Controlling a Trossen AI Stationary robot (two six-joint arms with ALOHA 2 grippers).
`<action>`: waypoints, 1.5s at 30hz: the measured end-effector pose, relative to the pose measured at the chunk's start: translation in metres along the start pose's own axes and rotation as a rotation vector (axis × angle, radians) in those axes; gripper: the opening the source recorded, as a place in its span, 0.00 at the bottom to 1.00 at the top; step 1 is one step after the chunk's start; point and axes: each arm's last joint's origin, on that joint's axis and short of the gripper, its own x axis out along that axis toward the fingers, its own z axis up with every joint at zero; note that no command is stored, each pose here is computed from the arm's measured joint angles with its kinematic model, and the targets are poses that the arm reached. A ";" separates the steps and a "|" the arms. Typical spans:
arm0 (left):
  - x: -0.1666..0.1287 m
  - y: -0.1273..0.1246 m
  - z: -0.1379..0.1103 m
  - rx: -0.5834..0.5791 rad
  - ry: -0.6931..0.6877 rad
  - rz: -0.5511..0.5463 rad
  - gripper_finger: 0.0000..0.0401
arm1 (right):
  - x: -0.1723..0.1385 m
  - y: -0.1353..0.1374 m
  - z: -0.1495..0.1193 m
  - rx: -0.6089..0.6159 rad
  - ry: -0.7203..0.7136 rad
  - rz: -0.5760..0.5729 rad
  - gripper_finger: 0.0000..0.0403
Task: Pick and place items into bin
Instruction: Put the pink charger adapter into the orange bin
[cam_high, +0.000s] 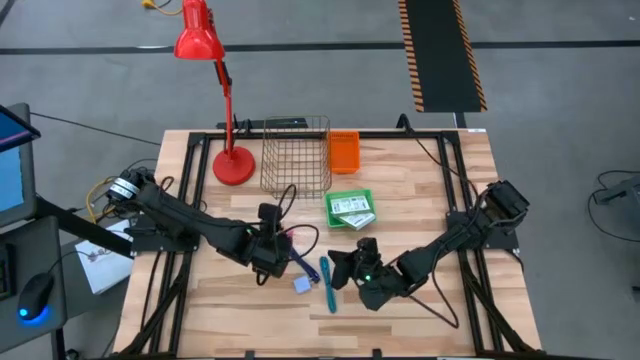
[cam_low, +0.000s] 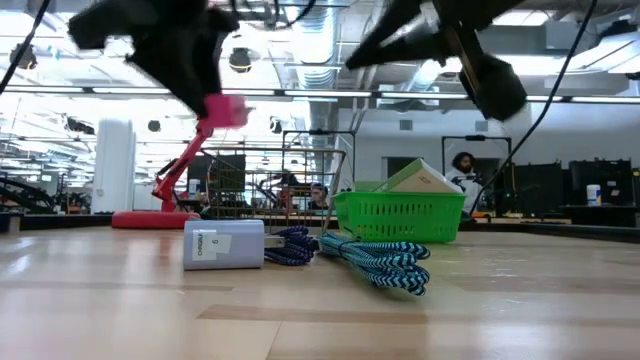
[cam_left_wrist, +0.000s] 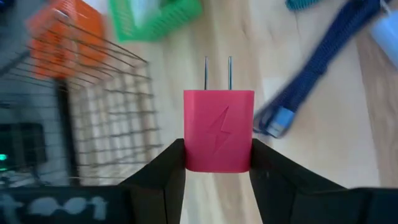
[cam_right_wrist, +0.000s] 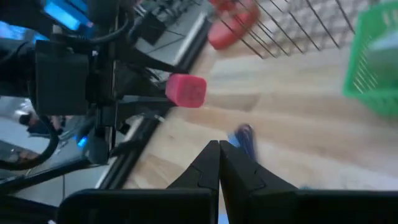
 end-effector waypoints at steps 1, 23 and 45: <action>-0.005 0.003 0.004 -0.001 -0.013 0.012 0.32 | 0.000 0.002 0.003 -0.012 -0.009 0.008 0.00; -0.067 0.041 0.042 -0.013 -0.191 0.085 0.33 | 0.014 0.026 0.100 0.036 0.039 0.181 0.52; -0.063 0.049 0.042 -0.016 -0.177 0.109 0.33 | 0.048 0.033 0.100 0.058 0.048 0.250 0.71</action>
